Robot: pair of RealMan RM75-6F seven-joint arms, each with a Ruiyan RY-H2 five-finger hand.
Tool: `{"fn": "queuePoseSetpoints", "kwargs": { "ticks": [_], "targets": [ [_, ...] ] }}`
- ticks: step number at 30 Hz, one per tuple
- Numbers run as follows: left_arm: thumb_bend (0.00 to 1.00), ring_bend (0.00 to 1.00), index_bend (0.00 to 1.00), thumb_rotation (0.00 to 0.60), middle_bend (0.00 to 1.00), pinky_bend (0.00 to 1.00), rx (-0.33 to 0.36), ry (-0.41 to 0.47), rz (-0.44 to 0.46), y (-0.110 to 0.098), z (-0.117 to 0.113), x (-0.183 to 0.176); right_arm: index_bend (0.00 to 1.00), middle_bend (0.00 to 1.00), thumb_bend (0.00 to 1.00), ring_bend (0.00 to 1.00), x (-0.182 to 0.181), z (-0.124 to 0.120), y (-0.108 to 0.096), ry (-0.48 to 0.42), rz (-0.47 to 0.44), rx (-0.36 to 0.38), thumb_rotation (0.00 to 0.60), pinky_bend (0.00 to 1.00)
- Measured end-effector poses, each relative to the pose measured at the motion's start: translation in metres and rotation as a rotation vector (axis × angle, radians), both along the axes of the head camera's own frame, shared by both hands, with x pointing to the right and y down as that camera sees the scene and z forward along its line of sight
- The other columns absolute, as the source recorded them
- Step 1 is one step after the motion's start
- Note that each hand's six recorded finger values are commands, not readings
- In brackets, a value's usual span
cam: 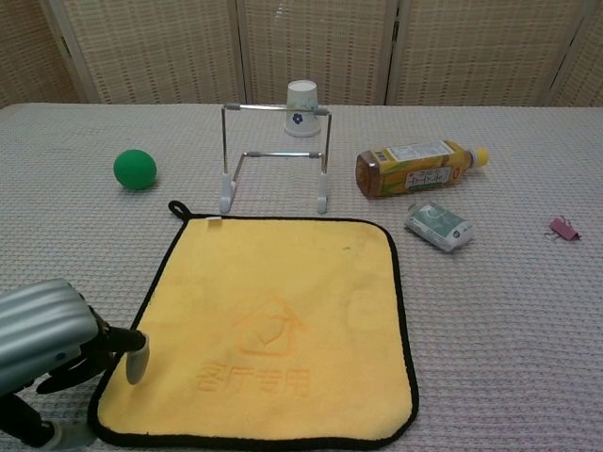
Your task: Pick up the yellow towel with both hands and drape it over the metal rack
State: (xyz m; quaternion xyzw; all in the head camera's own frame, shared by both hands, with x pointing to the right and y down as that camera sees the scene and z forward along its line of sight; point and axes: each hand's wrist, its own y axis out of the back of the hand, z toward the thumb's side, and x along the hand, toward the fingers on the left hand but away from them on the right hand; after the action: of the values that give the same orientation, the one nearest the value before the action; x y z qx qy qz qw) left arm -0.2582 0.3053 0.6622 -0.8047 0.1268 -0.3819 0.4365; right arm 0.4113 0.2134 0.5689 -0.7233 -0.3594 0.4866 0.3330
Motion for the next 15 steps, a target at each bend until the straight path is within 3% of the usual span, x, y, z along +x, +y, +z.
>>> {"fn": "queuePoseSetpoints", "kwargs": {
  "ticks": [7, 15],
  "targets": [
    [0.21, 0.78, 0.52, 0.600, 0.93, 0.92, -0.001, 0.029, -0.010, -0.002, -0.002, 0.008, 0.15, 0.27, 0.30, 0.24, 0.004, -0.001, 0.001, 0.000, 0.009, 0.004, 0.600, 0.37],
    [0.33, 0.78, 0.54, 0.600, 0.93, 0.93, -0.004, 0.025, -0.013, -0.003, 0.002, 0.011, 0.15, 0.27, 0.30, 0.24, 0.004, -0.001, 0.001, -0.004, 0.008, 0.004, 0.600, 0.37]
  ]
}}
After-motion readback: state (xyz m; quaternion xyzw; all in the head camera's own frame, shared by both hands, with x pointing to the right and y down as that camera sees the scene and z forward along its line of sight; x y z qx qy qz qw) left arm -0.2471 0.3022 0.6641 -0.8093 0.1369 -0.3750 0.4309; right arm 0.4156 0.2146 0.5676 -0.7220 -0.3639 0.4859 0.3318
